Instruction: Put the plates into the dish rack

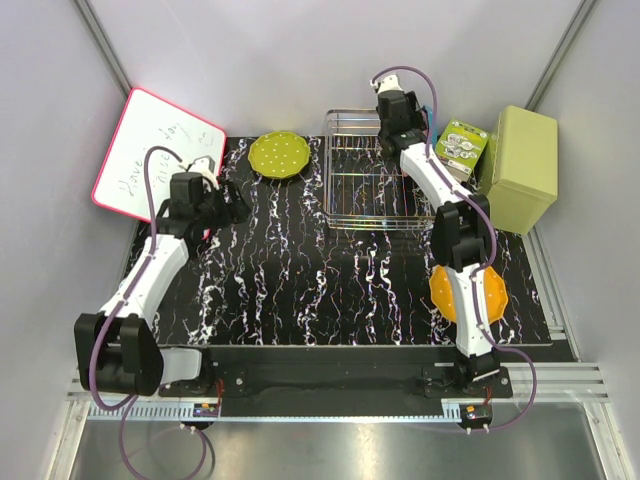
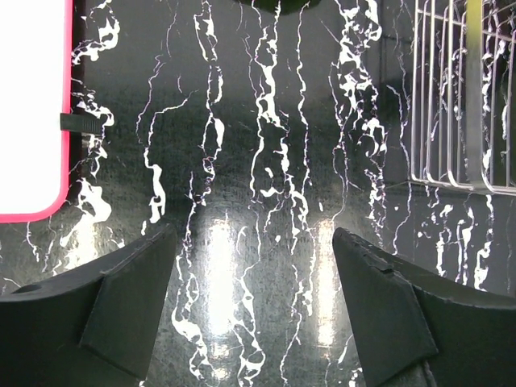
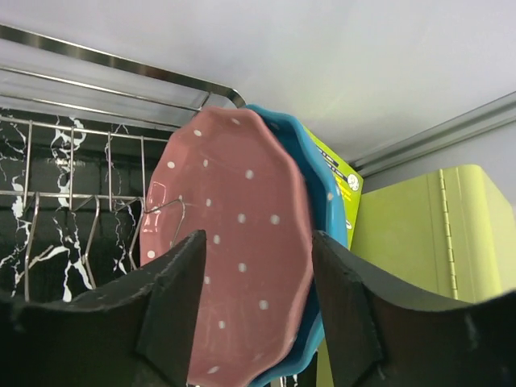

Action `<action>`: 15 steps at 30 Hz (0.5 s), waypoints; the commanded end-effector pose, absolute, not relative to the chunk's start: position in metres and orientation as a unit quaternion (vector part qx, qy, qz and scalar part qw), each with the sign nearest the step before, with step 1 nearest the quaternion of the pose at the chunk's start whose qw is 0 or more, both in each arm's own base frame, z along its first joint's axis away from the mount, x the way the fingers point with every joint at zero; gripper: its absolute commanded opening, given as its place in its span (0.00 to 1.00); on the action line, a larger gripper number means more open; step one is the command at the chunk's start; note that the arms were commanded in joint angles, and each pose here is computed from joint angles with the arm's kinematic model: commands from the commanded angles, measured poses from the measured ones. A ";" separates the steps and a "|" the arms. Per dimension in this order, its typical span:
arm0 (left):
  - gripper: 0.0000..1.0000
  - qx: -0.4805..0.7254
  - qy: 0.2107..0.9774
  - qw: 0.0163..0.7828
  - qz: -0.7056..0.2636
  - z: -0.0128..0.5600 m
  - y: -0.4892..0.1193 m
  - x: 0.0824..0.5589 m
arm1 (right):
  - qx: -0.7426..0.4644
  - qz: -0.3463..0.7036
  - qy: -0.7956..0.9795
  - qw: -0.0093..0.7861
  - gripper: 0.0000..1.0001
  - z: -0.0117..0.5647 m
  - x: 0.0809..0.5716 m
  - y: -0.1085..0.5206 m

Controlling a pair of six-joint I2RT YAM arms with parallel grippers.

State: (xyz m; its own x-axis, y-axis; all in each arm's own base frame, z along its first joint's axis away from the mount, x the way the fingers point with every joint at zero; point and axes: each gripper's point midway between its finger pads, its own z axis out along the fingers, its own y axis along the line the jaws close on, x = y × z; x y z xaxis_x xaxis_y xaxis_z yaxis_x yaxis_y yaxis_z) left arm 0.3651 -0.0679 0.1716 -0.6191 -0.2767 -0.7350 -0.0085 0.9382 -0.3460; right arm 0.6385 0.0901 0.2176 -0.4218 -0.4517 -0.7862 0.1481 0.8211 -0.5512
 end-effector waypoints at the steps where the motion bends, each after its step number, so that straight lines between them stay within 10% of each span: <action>1: 0.85 -0.044 0.866 0.473 -0.153 0.203 -0.068 0.394 | -0.060 -0.294 0.760 0.576 0.64 0.284 0.628 0.076; 8: 0.77 0.054 0.844 0.509 -0.158 0.228 -0.085 0.480 | -0.055 -0.273 0.746 0.604 0.67 0.330 0.601 0.080; 10: 0.57 0.080 0.843 0.502 -0.174 0.228 -0.096 0.516 | -0.070 -0.250 0.746 0.614 0.69 0.341 0.587 0.090; 12: 0.09 0.071 0.865 0.459 -0.188 0.189 -0.102 0.540 | -0.108 -0.203 0.753 0.617 0.72 0.340 0.571 0.109; 15: 0.00 0.053 0.869 0.448 -0.202 0.169 -0.109 0.581 | -0.210 -0.102 0.766 0.599 0.83 0.315 0.539 0.152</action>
